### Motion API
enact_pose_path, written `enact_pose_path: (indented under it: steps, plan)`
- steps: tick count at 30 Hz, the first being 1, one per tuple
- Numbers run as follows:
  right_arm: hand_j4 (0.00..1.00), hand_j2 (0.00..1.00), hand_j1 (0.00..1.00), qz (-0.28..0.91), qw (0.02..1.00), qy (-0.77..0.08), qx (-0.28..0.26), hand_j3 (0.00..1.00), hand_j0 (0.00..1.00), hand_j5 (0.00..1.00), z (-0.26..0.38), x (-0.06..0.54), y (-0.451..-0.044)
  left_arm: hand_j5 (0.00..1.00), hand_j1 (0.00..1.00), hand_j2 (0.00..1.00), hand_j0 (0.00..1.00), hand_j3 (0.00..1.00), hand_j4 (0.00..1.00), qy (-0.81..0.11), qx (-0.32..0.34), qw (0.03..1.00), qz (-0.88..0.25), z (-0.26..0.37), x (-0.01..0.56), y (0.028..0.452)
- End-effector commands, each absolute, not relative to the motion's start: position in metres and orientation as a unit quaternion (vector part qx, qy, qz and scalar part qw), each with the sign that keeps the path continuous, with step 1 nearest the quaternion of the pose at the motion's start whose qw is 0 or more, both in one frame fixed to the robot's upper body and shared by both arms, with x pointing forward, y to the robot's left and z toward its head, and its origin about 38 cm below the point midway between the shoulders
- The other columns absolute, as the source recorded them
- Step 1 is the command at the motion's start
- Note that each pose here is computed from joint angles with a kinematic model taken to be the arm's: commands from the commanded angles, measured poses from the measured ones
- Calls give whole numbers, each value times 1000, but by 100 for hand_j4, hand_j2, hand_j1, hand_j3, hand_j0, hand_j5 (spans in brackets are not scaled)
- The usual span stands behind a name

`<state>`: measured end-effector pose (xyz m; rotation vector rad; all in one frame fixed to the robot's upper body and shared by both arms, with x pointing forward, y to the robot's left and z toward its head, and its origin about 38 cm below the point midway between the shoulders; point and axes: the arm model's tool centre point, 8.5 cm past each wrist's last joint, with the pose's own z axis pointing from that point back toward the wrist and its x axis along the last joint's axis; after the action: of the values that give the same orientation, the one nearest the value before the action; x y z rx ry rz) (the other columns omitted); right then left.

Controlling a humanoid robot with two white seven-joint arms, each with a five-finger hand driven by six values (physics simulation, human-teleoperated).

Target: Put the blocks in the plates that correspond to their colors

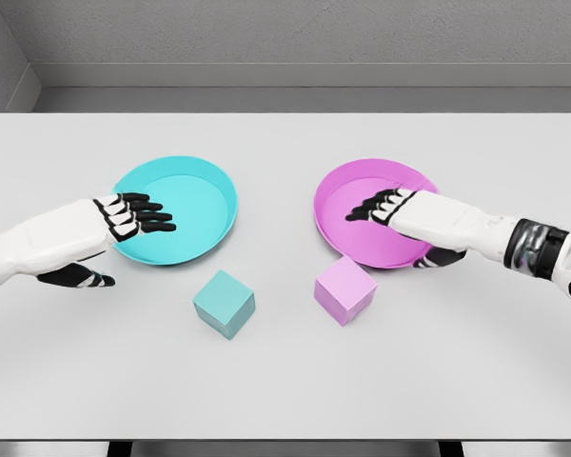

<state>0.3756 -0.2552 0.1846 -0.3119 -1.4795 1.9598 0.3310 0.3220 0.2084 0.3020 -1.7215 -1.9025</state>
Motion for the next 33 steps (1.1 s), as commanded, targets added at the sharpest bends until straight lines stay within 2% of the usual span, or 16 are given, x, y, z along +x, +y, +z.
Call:
enact_pose_path:
  steps: [1,6,10,16,18,25,33]
  plan:
    - [100,100,100,756,305,-573,-86,100,100,100,177,367,-242,100,100,100,100,100,100,-642,87,282,-708,194,325,312]
    - [100,100,100,766,257,-587,-47,100,100,100,175,357,-226,100,100,100,100,100,100,-654,65,278,-700,181,324,291]
    - [100,100,100,768,246,-590,-33,100,100,100,172,353,-221,100,100,100,100,100,100,-649,18,251,-718,163,322,250]
    - [100,100,100,768,254,-587,-34,100,100,100,170,353,-221,100,100,100,100,100,100,-636,23,241,-733,160,321,249]
    - [100,100,100,763,286,-577,-55,100,100,100,168,360,-225,100,100,100,100,100,100,-635,25,238,-735,163,323,249]
    - [100,100,100,757,318,-566,-77,100,100,100,166,368,-228,100,100,100,100,100,100,-632,27,213,-744,165,327,236]
    - [100,100,100,800,305,-516,-33,100,100,100,146,354,-219,100,100,100,100,100,100,-595,19,200,-778,164,329,232]
